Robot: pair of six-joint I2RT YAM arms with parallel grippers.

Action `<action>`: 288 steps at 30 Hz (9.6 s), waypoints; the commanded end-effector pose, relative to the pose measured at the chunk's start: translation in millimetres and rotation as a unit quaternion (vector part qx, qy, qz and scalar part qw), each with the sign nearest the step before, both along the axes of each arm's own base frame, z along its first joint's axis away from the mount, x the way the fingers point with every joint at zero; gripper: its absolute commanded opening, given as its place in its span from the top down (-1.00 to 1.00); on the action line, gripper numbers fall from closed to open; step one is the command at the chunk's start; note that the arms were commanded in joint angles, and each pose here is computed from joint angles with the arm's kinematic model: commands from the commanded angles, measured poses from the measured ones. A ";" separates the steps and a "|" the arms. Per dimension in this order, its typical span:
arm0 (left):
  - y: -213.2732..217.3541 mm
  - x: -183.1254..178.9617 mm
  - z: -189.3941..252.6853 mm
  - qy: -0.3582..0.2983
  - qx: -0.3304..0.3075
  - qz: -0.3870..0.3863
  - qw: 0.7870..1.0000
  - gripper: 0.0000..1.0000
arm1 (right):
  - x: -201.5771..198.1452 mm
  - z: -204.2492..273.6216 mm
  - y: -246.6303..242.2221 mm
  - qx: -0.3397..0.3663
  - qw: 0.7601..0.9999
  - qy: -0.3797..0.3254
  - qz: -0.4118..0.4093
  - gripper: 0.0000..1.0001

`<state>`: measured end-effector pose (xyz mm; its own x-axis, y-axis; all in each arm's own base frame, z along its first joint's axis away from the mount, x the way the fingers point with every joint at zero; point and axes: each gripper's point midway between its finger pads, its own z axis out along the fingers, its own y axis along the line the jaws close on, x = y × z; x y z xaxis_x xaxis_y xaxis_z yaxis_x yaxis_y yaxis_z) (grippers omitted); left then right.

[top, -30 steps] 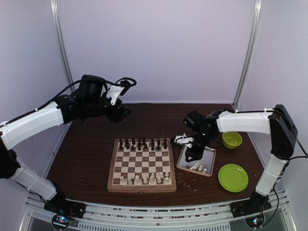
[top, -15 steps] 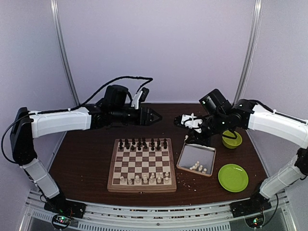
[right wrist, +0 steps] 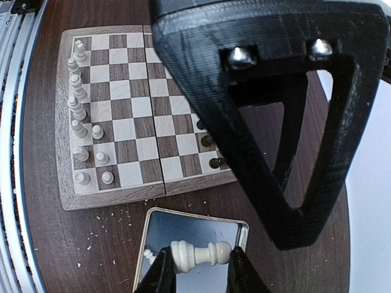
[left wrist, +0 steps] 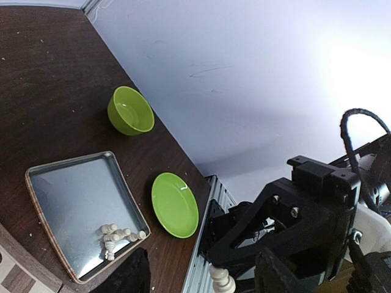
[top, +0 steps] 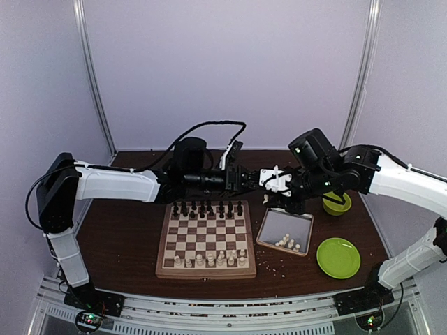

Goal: Set up the chess pieces on the board
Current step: Pass from the right arm to the left, then place the pawn on the chessboard, then pick up the pawn from the chessboard, then place the pawn on e2, then pick up the pawn from the storage box.

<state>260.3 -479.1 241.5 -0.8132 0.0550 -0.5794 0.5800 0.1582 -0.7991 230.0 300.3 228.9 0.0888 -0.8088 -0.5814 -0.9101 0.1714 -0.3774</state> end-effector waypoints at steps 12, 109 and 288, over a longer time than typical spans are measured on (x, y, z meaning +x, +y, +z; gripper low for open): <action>-6.8 -15.2 8.9 0.005 -0.044 -0.036 0.998 0.04 | 19.5 25.1 -1.2 0.015 0.998 -0.054 -0.043 0.61; 224.8 -15.3 -149.5 -0.361 0.238 0.239 0.869 0.14 | -22.8 -58.7 -19.2 -0.048 0.992 0.114 -0.023 -0.09; 127.0 50.5 51.8 -0.436 0.285 0.107 0.847 0.19 | 64.5 -162.9 -80.6 -0.169 0.949 0.198 -0.180 0.94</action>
